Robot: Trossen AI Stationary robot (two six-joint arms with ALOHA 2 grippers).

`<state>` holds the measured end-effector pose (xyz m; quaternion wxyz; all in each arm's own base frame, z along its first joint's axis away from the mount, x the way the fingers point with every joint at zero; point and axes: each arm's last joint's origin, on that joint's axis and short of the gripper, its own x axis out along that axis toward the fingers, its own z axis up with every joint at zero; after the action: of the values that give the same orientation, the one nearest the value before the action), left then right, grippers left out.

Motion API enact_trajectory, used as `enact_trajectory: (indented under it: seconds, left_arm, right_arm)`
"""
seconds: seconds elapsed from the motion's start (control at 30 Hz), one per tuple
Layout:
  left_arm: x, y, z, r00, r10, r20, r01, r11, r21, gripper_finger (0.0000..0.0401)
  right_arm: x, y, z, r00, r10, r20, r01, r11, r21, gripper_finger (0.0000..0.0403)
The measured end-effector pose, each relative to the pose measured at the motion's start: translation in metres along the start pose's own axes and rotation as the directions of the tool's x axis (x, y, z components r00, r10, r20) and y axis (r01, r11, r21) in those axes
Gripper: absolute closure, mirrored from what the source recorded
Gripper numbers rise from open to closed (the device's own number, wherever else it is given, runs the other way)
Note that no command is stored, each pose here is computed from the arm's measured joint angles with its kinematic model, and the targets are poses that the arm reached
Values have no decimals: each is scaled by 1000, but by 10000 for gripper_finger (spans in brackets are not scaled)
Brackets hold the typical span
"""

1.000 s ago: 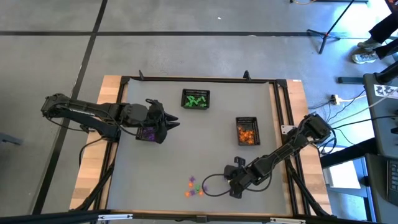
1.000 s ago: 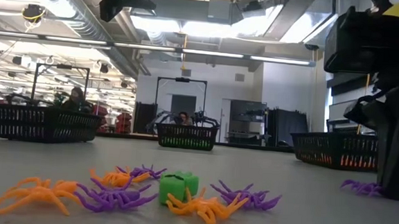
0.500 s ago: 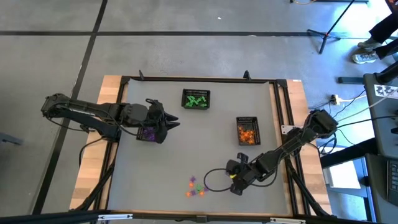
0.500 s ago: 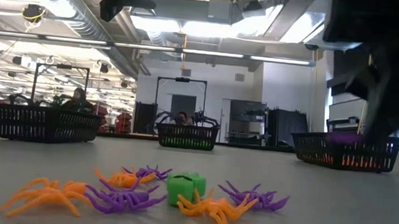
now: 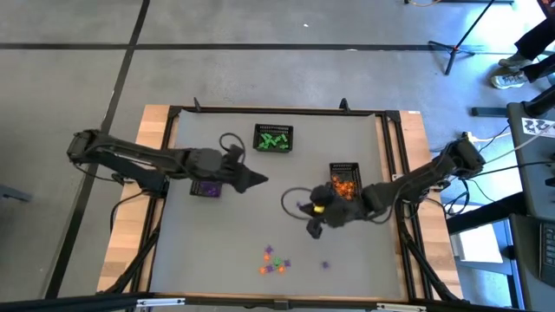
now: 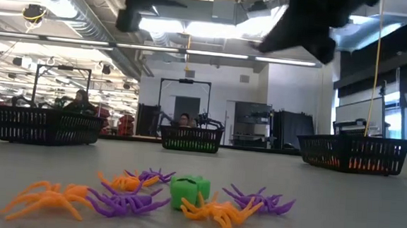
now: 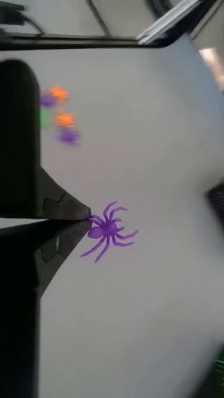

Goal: Sort Halloween decoration
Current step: Put the violet spider toy into the left bin

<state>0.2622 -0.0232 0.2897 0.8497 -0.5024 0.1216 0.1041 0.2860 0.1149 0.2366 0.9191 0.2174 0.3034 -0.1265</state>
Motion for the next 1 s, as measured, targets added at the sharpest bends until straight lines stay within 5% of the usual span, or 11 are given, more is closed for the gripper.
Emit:
enact_trajectory:
  seconds: [0.2,0.37,0.53,1.0]
  left_arm:
    - [35,16,-9,992,-7,-128,-13,987,-162,267]
    - [54,16,-13,990,-89,-105,66,977,-205,267]
    - [60,11,-9,986,-164,-27,155,964,-218,267]
    - [62,16,-11,993,-112,-34,103,973,-206,267]
  right_arm:
    - [-1,-1,30,997,2,74,4,997,-71,402]
    - [-3,-3,47,994,-23,104,34,993,-110,402]
    - [-2,-7,49,994,-42,96,53,992,-112,402]
    - [-2,-3,54,988,-26,153,40,995,-89,402]
